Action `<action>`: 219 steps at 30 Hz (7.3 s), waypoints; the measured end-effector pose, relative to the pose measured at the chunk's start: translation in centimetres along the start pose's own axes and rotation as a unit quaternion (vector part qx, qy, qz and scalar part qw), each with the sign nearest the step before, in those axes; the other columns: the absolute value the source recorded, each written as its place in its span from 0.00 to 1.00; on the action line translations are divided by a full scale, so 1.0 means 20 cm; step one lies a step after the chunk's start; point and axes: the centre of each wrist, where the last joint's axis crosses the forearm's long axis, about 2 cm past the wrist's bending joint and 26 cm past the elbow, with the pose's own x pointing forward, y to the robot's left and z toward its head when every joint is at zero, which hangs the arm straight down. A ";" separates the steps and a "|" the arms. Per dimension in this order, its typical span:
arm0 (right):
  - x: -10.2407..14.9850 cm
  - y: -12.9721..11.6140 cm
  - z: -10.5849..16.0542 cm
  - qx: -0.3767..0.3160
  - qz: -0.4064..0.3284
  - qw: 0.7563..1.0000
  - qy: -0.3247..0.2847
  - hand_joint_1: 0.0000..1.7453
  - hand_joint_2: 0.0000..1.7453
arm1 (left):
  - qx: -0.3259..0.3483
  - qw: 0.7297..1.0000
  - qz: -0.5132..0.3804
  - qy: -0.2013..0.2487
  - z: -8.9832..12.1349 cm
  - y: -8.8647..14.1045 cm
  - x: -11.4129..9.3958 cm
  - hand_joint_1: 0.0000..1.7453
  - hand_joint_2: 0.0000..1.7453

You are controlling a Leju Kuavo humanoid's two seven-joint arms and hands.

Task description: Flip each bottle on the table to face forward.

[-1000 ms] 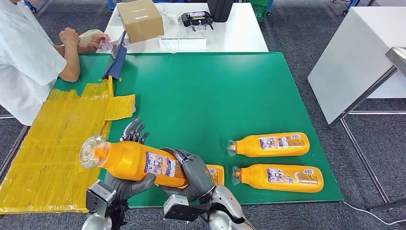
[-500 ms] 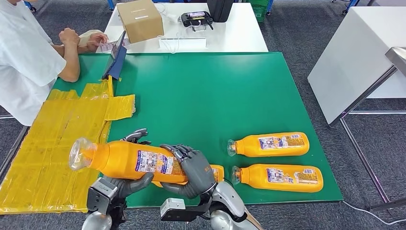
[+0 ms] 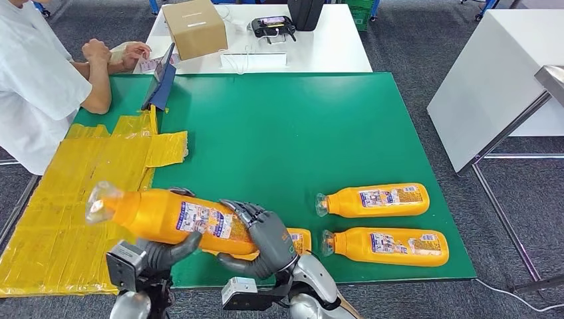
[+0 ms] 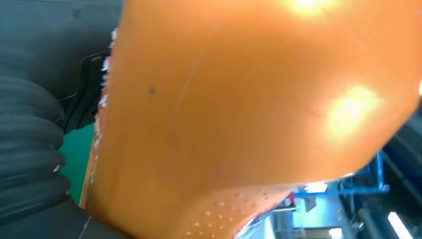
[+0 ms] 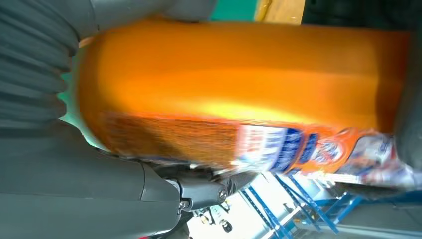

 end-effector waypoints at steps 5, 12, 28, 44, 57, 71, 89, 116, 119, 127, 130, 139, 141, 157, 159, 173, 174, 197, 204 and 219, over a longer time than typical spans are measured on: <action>0.02 0.00 0.04 -0.013 0.001 1.000 0.006 0.00 0.00 | 0.064 0.988 -0.139 -0.024 -0.11 0.17 0.01 1.00 1.00; 0.05 -0.07 0.06 0.012 0.097 0.994 0.038 0.00 0.00 | 0.064 0.739 -0.669 -0.042 -0.42 0.54 -0.05 1.00 1.00; 0.01 -0.15 0.03 0.047 0.152 0.986 0.053 0.00 1.00 | 0.034 0.572 -0.814 0.095 -0.61 0.89 -0.22 1.00 1.00; -0.11 -0.09 0.03 0.165 0.250 0.947 0.119 0.00 1.00 | -0.153 0.489 -0.840 0.178 -0.42 0.86 -0.55 0.00 1.00; -0.22 -0.05 0.13 0.206 0.325 0.902 0.194 0.00 1.00 | -0.098 0.798 -0.571 0.165 -0.39 0.61 -0.54 0.00 0.25; -0.45 -0.07 0.14 0.235 0.342 0.855 0.311 0.97 1.00 | 0.014 0.995 -0.096 -0.012 -0.32 0.45 -0.07 0.00 1.00; -0.54 -0.15 0.13 0.148 0.235 0.898 0.341 1.00 1.00 | -0.009 1.000 -0.010 -0.026 -0.03 0.27 0.03 0.00 1.00; -0.15 -0.40 0.18 -0.265 0.006 0.958 0.112 1.00 1.00 | -0.127 0.988 0.036 0.083 0.10 0.01 -0.09 0.00 1.00; -0.13 -0.37 0.14 -0.237 0.006 0.965 0.108 1.00 1.00 | -0.133 0.987 0.040 0.083 0.10 -0.01 -0.09 0.00 1.00; -0.11 -0.20 0.03 -0.121 0.018 0.986 0.110 1.00 1.00 | -0.149 0.985 0.052 0.072 0.06 -0.03 -0.08 0.00 1.00; -0.11 -0.18 0.03 -0.112 0.017 0.987 0.112 1.00 1.00 | -0.149 0.985 0.052 0.071 0.05 -0.04 -0.08 0.00 1.00; -0.12 -0.06 -0.02 -0.003 0.049 0.991 0.121 1.00 1.00 | -0.155 0.983 0.064 0.070 0.04 -0.04 -0.07 0.00 1.00; -0.11 0.00 -0.05 0.033 0.065 0.991 0.115 1.00 1.00 | -0.155 0.983 0.067 0.071 0.03 -0.03 -0.07 0.00 1.00; -0.06 0.13 -0.15 0.126 0.170 0.976 0.046 1.00 1.00 | -0.127 0.986 0.052 0.091 0.08 0.04 -0.10 0.00 1.00; -0.06 0.13 -0.15 0.126 0.181 0.974 0.043 1.00 1.00 | -0.125 0.986 0.059 0.094 0.08 0.04 -0.10 0.03 1.00; -0.06 0.12 -0.10 0.097 0.151 0.983 0.043 0.75 1.00 | -0.072 0.994 -0.031 0.072 0.07 0.04 -0.11 1.00 1.00; -0.05 0.11 -0.09 0.095 0.135 0.985 0.045 0.50 1.00 | -0.069 0.995 -0.034 0.069 0.07 0.04 -0.11 1.00 1.00; -0.03 -0.34 0.04 -0.125 0.083 0.987 0.049 0.00 1.00 | 0.049 0.709 -0.702 0.050 -0.43 0.54 -0.14 1.00 1.00; -0.09 -0.51 0.00 -0.126 0.207 0.969 0.051 0.00 1.00 | -0.034 0.524 -0.844 0.111 -0.53 0.70 -0.41 1.00 1.00; -0.24 -0.68 0.10 -0.096 0.314 0.937 0.121 0.00 1.00 | -0.176 0.528 -0.814 0.167 -0.42 0.76 -0.57 0.00 0.00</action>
